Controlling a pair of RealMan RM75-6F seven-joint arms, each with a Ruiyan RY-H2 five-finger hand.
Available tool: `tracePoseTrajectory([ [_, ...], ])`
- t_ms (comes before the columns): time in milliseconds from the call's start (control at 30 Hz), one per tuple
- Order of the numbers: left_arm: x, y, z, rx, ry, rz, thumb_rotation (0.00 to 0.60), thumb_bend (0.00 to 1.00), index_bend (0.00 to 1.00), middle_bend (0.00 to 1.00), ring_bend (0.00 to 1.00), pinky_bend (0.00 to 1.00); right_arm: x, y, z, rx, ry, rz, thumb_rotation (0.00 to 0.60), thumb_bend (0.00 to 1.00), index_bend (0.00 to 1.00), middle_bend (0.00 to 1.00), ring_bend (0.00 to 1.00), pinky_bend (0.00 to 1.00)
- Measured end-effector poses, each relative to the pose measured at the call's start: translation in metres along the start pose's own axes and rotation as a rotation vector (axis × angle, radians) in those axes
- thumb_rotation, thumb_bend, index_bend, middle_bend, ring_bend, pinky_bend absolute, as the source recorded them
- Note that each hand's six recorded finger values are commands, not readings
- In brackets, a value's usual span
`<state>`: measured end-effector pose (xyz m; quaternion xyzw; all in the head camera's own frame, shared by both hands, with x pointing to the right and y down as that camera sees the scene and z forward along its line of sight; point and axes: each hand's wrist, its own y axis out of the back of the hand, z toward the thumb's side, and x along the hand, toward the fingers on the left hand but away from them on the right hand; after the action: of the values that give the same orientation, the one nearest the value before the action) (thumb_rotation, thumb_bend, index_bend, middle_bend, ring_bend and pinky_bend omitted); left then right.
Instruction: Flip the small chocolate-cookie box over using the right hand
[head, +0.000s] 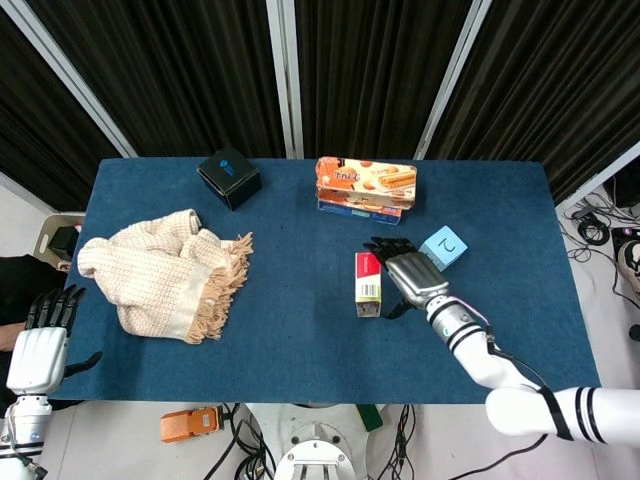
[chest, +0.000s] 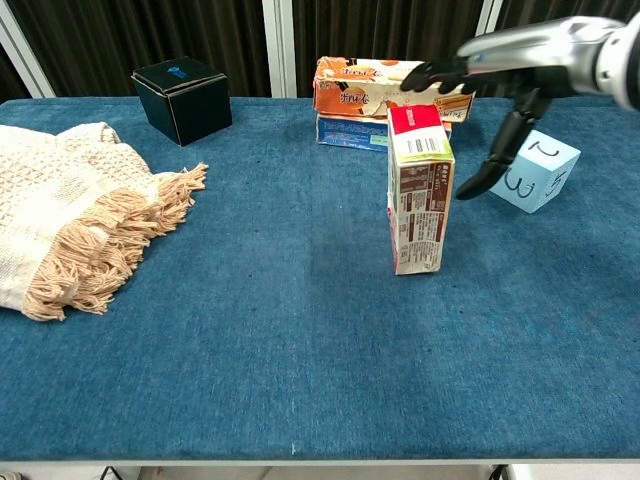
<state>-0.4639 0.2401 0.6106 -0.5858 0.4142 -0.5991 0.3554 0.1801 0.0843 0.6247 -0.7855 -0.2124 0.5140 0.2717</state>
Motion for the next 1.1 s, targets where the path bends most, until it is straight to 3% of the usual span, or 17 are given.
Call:
tracePoseTrajectory([
  [133, 0.000, 0.000, -0.001, -0.001, 0.003, 0.002, 0.600, 0.00, 0.07, 0.06, 0.00, 0.00, -0.010, -0.006, 0.016, 0.042, -0.001, 0.019, 0.600, 0.11, 0.00, 0.05, 0.00, 0.00],
  [233, 0.001, 0.000, 0.000, 0.000, 0.000, 0.000, 0.600, 0.00, 0.07, 0.06, 0.00, 0.00, -0.016, -0.010, 0.020, 0.051, -0.012, 0.021, 0.600, 0.12, 0.12, 0.15, 0.06, 0.01],
  [367, 0.001, -0.001, -0.001, 0.000, 0.002, -0.003, 0.600, 0.00, 0.07, 0.06, 0.00, 0.00, -0.023, -0.012, 0.020, 0.051, -0.029, -0.005, 0.600, 0.23, 0.35, 0.31, 0.23, 0.19],
  [500, 0.001, -0.001, -0.002, 0.002, 0.007, -0.005, 0.600, 0.00, 0.07, 0.06, 0.00, 0.00, -0.025, -0.009, 0.018, 0.020, -0.033, -0.036, 0.600, 0.30, 0.46, 0.38, 0.32, 0.36],
  [733, 0.001, 0.000, -0.001, 0.003, 0.006, -0.003, 0.600, 0.00, 0.07, 0.06, 0.00, 0.00, -0.021, 0.000, 0.018, -0.129, 0.013, -0.089, 0.600, 0.30, 0.47, 0.40, 0.34, 0.38],
  [933, 0.001, 0.000, 0.000, 0.001, 0.002, -0.004, 0.600, 0.00, 0.07, 0.06, 0.00, 0.00, -0.012, 0.010, 0.018, -0.296, 0.109, -0.169, 0.600, 0.30, 0.44, 0.40, 0.34, 0.36],
  [1100, 0.003, -0.002, 0.003, -0.002, 0.001, -0.009, 0.600, 0.00, 0.07, 0.06, 0.00, 0.00, -0.011, 0.007, 0.011, -0.421, 0.202, -0.227, 0.600, 0.30, 0.40, 0.40, 0.32, 0.35],
])
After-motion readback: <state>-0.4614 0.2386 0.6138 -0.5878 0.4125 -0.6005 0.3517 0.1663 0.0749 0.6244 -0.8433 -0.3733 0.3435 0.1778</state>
